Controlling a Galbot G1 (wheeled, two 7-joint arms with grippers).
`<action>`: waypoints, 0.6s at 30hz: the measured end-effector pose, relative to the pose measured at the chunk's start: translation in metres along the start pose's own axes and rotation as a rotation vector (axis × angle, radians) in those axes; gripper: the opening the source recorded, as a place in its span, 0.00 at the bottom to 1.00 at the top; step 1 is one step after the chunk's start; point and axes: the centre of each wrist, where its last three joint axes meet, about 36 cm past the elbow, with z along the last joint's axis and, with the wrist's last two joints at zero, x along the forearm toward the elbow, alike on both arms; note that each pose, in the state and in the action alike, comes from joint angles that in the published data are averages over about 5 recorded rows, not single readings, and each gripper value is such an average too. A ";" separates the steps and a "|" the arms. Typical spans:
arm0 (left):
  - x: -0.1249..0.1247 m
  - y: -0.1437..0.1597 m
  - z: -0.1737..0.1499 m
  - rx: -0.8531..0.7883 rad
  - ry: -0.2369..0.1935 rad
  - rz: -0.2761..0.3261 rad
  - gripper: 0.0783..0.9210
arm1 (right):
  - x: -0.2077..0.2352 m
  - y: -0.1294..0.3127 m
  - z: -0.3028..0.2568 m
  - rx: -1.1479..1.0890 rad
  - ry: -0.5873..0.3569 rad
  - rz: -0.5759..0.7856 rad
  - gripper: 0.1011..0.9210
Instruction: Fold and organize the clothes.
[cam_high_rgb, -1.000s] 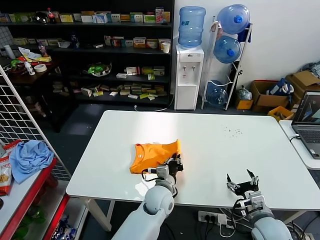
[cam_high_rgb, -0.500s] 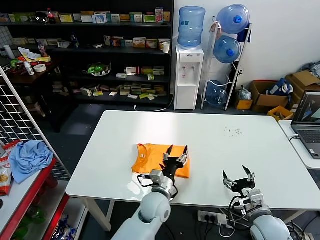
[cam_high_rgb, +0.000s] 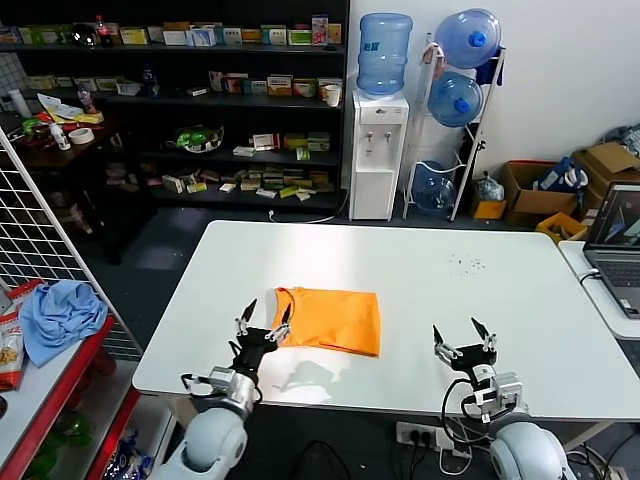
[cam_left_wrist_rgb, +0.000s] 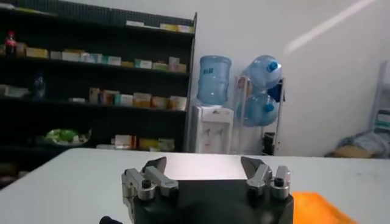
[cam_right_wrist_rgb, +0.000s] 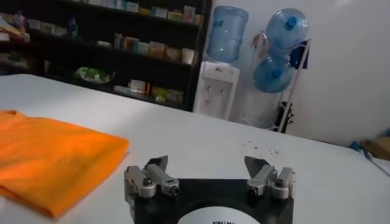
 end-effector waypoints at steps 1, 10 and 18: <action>0.003 0.007 0.001 -0.019 -0.005 -0.005 0.88 | -0.001 0.001 0.000 -0.004 -0.007 -0.003 0.88; 0.026 0.044 0.007 -0.161 -0.038 -0.041 0.88 | -0.003 0.002 -0.008 -0.043 -0.052 -0.018 0.88; 0.038 0.058 0.006 -0.236 -0.047 -0.043 0.88 | -0.002 0.000 -0.014 -0.060 -0.061 -0.012 0.88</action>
